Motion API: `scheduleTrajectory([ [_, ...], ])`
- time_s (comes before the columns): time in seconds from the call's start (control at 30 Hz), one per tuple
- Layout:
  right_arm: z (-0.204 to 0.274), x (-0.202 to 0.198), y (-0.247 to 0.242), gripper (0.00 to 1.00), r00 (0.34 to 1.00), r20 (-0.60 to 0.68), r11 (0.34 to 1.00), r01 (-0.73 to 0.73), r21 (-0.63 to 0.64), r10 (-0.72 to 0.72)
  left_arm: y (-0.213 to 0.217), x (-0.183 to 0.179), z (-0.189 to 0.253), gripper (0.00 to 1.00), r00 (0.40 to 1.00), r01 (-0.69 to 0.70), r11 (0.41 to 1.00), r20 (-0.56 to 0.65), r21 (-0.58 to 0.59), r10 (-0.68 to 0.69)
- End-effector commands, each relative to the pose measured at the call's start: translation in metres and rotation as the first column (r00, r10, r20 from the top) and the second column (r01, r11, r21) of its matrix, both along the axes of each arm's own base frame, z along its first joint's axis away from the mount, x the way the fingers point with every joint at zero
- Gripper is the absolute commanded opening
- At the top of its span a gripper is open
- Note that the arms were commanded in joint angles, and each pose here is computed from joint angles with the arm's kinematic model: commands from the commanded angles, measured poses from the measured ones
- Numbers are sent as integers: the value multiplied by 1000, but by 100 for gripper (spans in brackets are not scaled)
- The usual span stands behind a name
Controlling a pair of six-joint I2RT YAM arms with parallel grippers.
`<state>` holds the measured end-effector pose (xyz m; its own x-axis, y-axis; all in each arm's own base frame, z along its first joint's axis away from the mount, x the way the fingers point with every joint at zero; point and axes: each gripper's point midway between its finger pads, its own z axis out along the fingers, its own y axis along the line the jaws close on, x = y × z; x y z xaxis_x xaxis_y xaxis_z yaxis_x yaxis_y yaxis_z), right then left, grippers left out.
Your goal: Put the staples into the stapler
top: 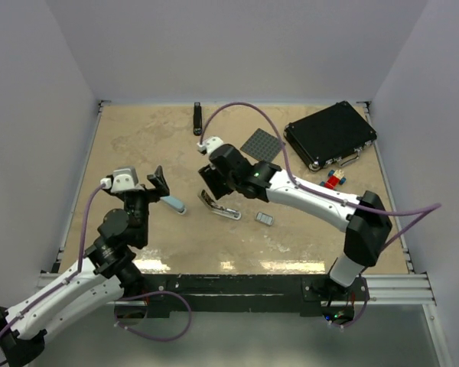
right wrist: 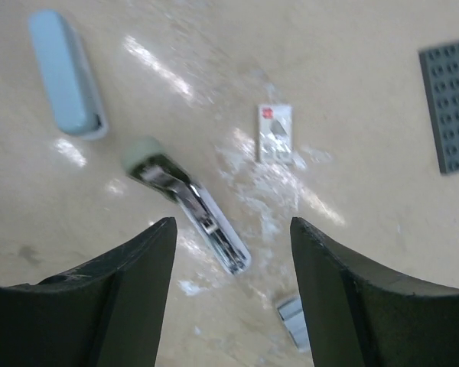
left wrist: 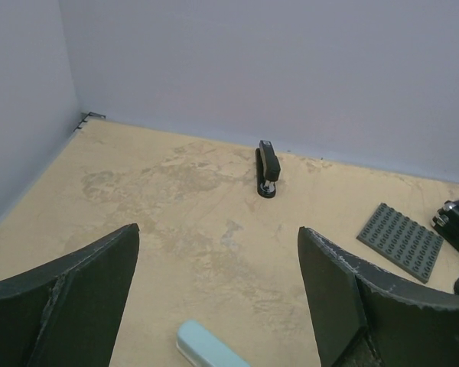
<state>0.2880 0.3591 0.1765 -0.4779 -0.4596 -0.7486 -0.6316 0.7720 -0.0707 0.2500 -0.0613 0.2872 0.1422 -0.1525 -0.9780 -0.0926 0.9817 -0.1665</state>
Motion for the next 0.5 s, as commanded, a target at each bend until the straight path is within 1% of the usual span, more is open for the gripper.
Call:
scheduleTrajectory([
  [0.0,-16,-4,-59,64,983,-81,986,164,-8,-164,-21,7,20,89,996,75,994,49,-77,-71],
  [0.07,-19,-5,-80,64,969,-94,974,226,-18,-226,-28,11,17,89,995,94,994,43,-65,-91],
  [0.17,-39,-10,-103,63,930,-156,943,331,-30,-332,-43,18,9,89,991,135,990,22,-40,-134],
  [0.23,-52,-15,-115,62,886,-205,907,421,-20,-416,-57,23,1,89,984,180,983,2,-29,-180],
  [0.27,-62,-18,-122,62,852,-236,879,477,-16,-467,-62,24,-2,89,980,197,980,-9,-28,-197],
  [0.33,-69,-19,-130,61,817,-251,845,534,-9,-519,-80,28,-14,89,965,258,966,-41,-26,-259],
  [0.37,-77,-21,-136,61,784,-272,815,579,-7,-559,-86,29,-19,89,958,281,959,-55,-26,-282],
  [0.43,-84,-22,-140,58,753,-289,786,618,0,-592,-102,31,-34,89,937,333,942,-101,-27,-334],
  [0.47,-90,-23,-144,57,723,-308,758,652,6,-619,-107,31,-39,89,929,351,936,-118,-27,-351],
])
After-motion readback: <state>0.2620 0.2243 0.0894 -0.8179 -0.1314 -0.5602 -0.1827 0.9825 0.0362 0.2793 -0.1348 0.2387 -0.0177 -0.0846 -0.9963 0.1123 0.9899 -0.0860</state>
